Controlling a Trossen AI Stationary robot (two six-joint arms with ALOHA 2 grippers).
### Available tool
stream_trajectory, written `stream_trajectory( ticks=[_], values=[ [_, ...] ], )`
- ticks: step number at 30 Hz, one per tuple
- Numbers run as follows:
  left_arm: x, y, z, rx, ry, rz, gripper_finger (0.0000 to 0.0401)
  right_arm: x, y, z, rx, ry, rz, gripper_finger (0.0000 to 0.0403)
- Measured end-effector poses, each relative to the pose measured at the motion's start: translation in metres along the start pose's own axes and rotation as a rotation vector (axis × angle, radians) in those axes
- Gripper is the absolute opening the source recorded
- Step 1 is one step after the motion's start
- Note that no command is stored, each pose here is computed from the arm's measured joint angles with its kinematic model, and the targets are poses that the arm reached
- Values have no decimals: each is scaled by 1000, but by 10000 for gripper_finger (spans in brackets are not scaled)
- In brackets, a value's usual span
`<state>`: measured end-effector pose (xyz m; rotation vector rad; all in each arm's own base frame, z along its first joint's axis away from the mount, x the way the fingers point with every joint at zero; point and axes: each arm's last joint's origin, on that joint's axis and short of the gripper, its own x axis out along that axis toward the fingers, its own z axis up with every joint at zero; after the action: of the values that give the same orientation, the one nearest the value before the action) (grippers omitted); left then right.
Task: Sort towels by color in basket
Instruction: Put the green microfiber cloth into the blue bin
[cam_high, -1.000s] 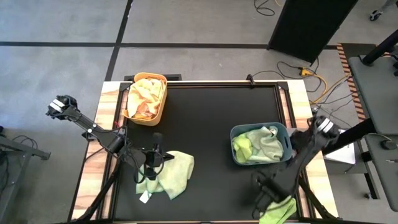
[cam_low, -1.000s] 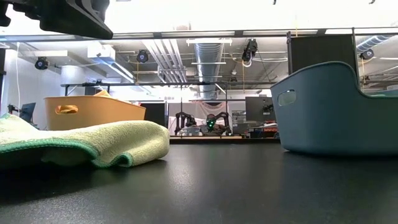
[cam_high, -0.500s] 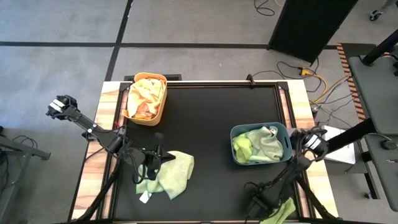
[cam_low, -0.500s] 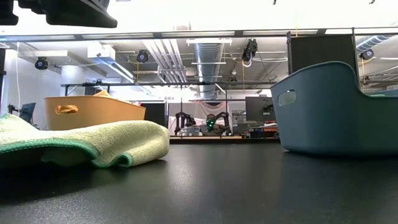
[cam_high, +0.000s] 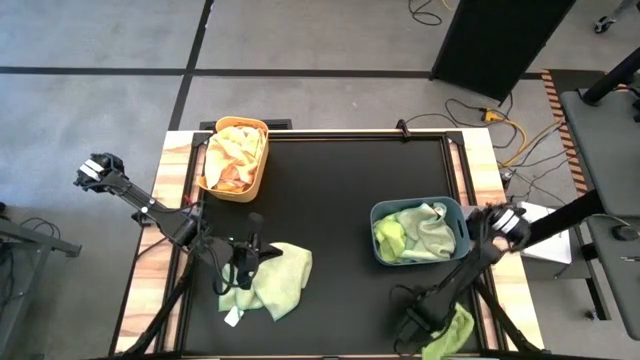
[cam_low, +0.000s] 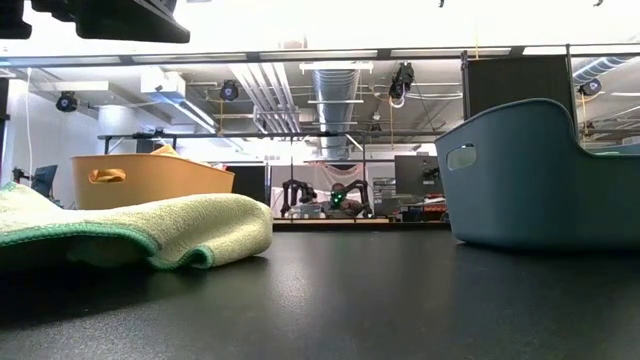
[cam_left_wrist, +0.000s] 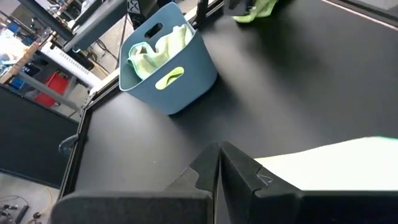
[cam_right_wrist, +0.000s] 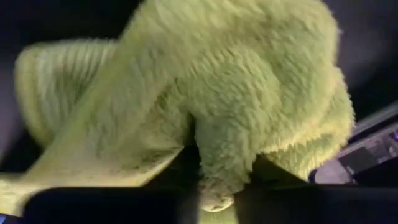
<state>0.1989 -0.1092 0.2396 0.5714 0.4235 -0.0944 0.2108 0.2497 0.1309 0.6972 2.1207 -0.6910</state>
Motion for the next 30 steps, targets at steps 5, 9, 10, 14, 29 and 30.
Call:
stream_trajectory(
  ticks=[5, 9, 10, 14, 29, 30],
  values=[
    [0, 0, 0, -48, -2, 1, 0, -51, -24, -13, 19, -184, 30, 24],
    [0, 0, 0, -101, -3, 1, 0, -101, -57, -24, 72, -541, 78, 22],
    [0, 0, 0, -114, -2, 1, 0, -111, -66, -27, 91, -644, 99, 22],
    [0, 0, 0, -181, -2, 0, 0, -141, -102, -31, 215, -1057, 198, 21],
    [1, -3, -9, -399, 58, -7, 0, -90, -161, 47, 551, -746, -77, 20],
    [1, -3, -9, -406, 60, -7, 0, -82, -161, 52, 551, -699, -86, 22]
  ],
)
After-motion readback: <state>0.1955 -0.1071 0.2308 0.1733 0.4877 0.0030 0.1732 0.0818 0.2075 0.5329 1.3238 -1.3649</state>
